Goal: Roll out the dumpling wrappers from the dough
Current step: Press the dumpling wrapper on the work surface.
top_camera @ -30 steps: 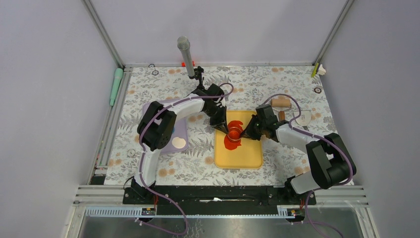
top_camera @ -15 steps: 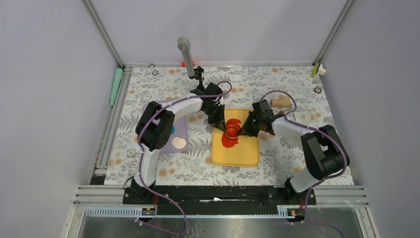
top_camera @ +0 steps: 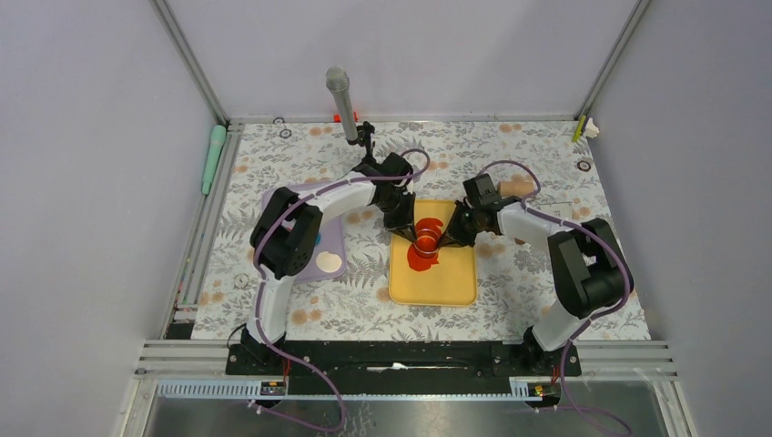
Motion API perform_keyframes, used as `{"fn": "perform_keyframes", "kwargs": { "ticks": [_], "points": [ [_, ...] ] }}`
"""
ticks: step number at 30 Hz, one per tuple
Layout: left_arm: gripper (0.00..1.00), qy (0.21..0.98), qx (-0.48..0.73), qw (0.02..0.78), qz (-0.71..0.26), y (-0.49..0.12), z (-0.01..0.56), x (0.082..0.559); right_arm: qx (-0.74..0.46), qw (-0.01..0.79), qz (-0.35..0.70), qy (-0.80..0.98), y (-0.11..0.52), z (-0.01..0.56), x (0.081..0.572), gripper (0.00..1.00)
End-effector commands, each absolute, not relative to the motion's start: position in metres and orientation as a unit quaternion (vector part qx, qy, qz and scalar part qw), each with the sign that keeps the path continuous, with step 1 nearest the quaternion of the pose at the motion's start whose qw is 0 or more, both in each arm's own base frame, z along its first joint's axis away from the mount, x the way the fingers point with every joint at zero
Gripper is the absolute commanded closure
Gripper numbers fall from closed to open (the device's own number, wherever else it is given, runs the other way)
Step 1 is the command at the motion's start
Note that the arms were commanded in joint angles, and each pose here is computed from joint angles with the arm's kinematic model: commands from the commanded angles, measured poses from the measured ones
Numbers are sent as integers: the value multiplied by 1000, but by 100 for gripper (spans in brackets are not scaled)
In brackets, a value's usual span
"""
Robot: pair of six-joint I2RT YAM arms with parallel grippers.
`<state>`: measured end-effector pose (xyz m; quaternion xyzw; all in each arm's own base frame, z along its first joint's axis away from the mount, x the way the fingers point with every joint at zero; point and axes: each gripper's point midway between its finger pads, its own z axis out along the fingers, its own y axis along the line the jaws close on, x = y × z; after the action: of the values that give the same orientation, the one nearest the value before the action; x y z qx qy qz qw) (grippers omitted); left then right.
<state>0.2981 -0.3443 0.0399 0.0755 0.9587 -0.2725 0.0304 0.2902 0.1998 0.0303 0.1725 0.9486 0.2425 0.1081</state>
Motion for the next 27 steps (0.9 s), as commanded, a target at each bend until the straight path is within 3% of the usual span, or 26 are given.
{"fn": "perform_keyframes", "kwargs": {
  "ticks": [1,12,27],
  "points": [
    [100,989,93,-13,-111,-302,-54,279,207,118,126,963,148,-23,275,100],
    [100,989,98,-22,-112,-305,-60,285,206,97,147,963,168,-19,227,100],
    [100,989,92,-38,-108,-276,-53,245,215,153,111,958,154,-15,296,100]
  ]
}}
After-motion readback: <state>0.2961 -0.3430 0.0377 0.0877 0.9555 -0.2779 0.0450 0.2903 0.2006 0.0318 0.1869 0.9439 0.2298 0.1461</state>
